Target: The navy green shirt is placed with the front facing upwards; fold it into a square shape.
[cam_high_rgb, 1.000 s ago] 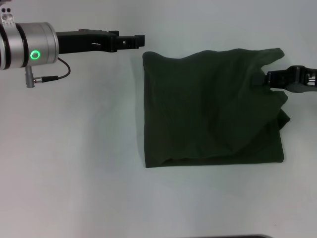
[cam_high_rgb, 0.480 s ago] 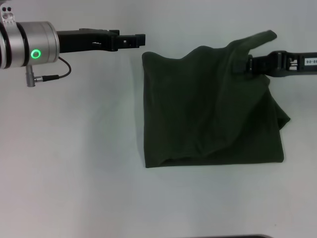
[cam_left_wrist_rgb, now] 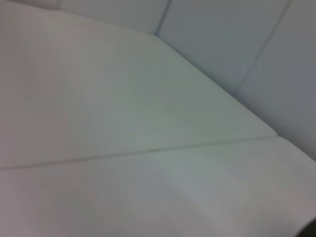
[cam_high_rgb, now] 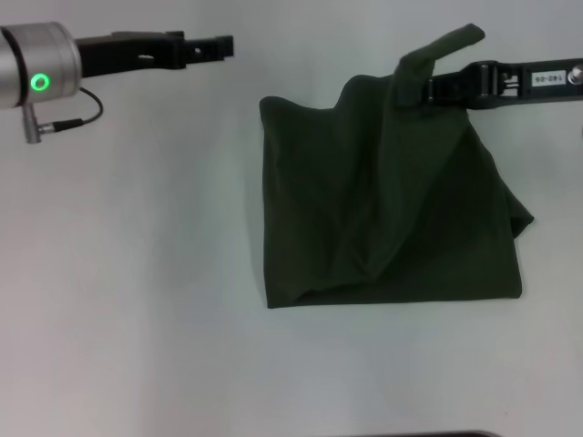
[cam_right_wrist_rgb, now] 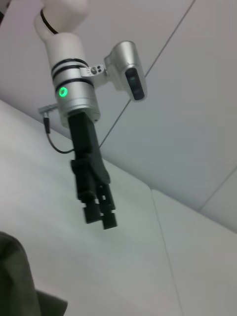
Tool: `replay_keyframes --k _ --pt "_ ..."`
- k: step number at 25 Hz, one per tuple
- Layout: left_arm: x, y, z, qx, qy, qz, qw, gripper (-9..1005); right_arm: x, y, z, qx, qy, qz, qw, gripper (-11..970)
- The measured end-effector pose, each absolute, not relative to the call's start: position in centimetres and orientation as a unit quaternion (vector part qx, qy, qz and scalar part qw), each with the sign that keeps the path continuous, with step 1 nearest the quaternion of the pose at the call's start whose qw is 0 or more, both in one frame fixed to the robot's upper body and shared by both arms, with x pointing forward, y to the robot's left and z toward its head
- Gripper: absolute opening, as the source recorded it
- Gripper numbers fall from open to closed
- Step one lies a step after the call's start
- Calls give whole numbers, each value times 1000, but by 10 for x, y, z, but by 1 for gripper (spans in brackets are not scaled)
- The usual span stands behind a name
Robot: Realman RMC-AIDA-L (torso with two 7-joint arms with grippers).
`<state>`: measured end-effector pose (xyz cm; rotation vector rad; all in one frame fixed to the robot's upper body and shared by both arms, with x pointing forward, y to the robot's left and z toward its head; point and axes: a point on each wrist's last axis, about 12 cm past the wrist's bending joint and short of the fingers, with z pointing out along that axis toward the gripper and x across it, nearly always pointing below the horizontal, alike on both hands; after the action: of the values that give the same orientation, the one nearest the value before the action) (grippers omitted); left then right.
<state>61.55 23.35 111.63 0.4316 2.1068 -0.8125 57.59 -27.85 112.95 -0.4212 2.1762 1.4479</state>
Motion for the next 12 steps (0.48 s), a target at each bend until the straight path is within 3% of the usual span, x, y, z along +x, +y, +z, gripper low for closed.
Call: replay_keyframes --k 12 --pt "619 262 1119 114 835 -303 444 895 603 -233 1166 -227 772 539 249 42"
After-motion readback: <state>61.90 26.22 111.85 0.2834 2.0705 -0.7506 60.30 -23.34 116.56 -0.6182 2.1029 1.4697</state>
